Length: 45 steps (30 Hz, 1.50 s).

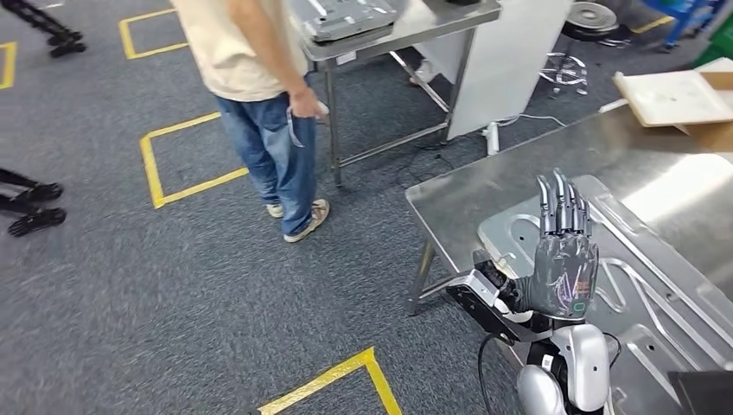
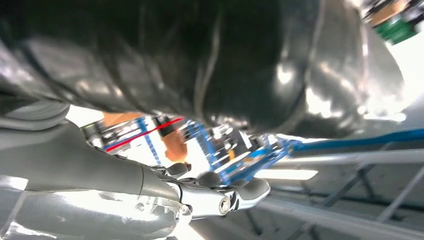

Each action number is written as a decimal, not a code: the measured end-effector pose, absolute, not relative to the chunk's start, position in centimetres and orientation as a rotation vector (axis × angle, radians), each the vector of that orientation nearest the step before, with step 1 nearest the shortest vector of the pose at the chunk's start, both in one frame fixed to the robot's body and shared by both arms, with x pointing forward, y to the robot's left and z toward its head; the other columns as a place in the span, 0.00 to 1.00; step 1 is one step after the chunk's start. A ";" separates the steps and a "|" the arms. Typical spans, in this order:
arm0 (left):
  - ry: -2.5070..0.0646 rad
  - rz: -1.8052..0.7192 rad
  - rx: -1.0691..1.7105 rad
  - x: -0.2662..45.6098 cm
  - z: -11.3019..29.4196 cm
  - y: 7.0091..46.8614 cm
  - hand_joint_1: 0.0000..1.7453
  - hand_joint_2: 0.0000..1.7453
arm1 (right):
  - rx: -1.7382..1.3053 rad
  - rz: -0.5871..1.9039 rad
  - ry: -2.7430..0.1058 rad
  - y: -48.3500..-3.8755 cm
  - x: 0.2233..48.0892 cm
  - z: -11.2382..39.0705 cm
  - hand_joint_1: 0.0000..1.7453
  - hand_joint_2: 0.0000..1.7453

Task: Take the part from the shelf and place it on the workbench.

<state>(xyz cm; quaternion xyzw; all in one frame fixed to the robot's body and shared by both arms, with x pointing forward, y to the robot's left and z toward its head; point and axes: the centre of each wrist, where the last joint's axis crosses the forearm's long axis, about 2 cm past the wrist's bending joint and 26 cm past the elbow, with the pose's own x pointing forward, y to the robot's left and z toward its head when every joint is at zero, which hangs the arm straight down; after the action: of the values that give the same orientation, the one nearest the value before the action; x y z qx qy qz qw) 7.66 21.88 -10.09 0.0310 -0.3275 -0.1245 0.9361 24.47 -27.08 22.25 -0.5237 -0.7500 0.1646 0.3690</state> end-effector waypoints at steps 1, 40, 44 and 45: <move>-0.669 -0.253 0.064 7.7 -10.1 21.9 0.00 1.00 | -1.342 0.423 -1.924 -27.1 24.4 22.2 0.00 0.00; -0.669 -0.232 0.094 7.6 -10.1 22.0 0.00 1.00 | -1.319 0.408 -1.936 -27.0 24.1 22.1 0.00 0.00; -0.666 -0.229 0.096 7.4 -10.1 22.1 0.00 1.00 | -1.321 0.405 -1.939 -27.0 24.1 22.2 0.00 0.00; -0.667 -0.228 0.096 7.5 -10.1 22.1 0.00 1.00 | -1.321 0.406 -1.938 -27.0 24.1 22.2 0.00 0.00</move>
<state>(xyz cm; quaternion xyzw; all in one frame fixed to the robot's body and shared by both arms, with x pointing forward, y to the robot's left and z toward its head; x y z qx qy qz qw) 7.51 22.05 -10.13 0.0469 -0.3267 -0.1117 0.9373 24.07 -27.00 22.20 -0.5152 -0.7560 0.1582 0.3715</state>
